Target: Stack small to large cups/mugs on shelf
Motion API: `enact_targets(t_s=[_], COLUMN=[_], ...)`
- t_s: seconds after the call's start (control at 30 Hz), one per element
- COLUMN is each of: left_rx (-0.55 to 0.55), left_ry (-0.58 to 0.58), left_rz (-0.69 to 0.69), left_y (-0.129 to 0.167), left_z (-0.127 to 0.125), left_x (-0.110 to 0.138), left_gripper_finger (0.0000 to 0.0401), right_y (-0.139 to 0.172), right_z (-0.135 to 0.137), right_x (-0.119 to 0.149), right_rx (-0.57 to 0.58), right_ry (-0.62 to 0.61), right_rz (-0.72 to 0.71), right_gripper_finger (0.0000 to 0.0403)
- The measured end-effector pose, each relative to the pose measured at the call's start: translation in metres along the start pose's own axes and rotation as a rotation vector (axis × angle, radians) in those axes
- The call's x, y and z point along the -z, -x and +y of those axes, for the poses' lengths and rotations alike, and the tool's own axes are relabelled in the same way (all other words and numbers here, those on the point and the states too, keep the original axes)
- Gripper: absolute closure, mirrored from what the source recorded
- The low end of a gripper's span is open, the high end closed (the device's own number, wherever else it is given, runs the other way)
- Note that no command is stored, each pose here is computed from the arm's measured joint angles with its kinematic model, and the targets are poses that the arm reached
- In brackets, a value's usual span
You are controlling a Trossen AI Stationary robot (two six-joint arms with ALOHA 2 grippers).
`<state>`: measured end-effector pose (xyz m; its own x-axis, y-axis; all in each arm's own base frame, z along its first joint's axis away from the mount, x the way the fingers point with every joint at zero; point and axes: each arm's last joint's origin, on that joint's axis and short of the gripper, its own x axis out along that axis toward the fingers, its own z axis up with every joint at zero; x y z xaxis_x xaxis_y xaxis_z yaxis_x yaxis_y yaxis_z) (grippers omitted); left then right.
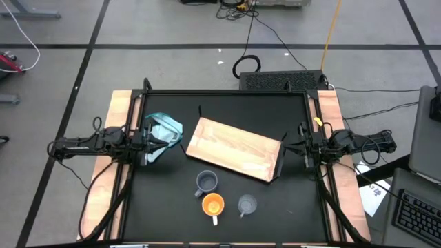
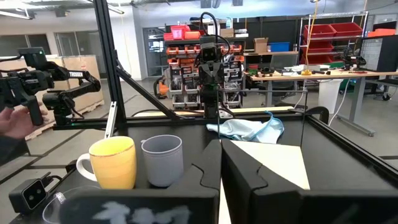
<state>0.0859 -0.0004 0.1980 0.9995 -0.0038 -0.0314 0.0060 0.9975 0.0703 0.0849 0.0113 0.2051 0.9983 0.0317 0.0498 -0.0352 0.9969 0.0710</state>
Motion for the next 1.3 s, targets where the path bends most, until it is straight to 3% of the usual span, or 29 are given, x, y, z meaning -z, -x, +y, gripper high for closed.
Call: enact_targets(t_s=[0.67, 0.93, 1.3], left_rx=[-0.002, -0.008, 0.092], left_ry=[0.000, 0.020, 0.069], left_rz=[-0.027, -0.166, -0.265], left_y=[0.000, 0.001, 0.003], left_z=[0.000, 0.001, -0.001], left_x=[-0.003, -0.016, -0.025], left_gripper_finger=[0.0380, 0.0380, 0.0399], right_y=[0.000, 0.000, 0.000], right_z=[0.000, 0.000, 0.000], right_x=[0.000, 0.000, 0.000], right_rx=[0.000, 0.000, 0.000], right_ry=[0.000, 0.000, 0.000], right_rz=[0.000, 0.000, 0.000], right_gripper_finger=[0.0403, 0.0403, 0.0403])
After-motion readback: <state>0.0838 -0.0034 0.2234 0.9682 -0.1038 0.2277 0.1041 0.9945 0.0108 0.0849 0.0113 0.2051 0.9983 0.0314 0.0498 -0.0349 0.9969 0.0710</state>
